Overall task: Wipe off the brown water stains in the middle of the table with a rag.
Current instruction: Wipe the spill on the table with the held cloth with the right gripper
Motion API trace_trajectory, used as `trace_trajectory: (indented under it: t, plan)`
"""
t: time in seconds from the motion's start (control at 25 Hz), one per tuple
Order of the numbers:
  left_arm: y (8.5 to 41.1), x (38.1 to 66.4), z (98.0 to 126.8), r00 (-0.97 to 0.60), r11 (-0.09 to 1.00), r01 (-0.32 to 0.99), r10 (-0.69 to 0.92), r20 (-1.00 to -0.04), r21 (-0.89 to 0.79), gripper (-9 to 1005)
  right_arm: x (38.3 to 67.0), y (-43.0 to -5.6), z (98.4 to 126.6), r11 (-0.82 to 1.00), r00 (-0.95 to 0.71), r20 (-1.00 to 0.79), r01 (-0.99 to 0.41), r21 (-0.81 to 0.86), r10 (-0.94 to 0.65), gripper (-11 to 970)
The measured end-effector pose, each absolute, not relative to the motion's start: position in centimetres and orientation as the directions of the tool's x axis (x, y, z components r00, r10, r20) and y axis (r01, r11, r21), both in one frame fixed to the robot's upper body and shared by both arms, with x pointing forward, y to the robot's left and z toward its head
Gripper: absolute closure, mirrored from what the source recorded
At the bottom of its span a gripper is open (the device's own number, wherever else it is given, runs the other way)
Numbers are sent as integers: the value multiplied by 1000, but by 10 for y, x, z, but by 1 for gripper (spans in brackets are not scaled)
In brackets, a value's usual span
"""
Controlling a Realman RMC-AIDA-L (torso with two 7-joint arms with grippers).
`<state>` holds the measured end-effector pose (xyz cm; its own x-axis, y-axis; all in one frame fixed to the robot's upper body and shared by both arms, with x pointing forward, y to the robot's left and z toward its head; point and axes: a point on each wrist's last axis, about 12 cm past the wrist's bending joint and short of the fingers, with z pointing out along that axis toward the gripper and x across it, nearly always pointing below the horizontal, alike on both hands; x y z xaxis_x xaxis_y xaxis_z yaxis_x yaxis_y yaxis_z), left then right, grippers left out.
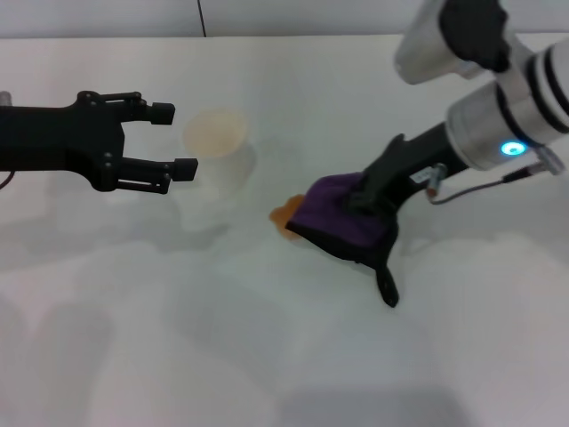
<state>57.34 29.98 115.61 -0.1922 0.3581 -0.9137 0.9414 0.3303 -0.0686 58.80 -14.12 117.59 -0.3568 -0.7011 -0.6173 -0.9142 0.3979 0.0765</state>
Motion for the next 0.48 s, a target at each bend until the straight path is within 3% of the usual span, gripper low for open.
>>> trace_trajectory:
  t: [0.48]
  plan:
    - [290, 577, 1158, -182, 308, 949, 360, -915, -67, 117, 605, -86, 1177, 290, -282, -560, -954, 78, -779, 886]
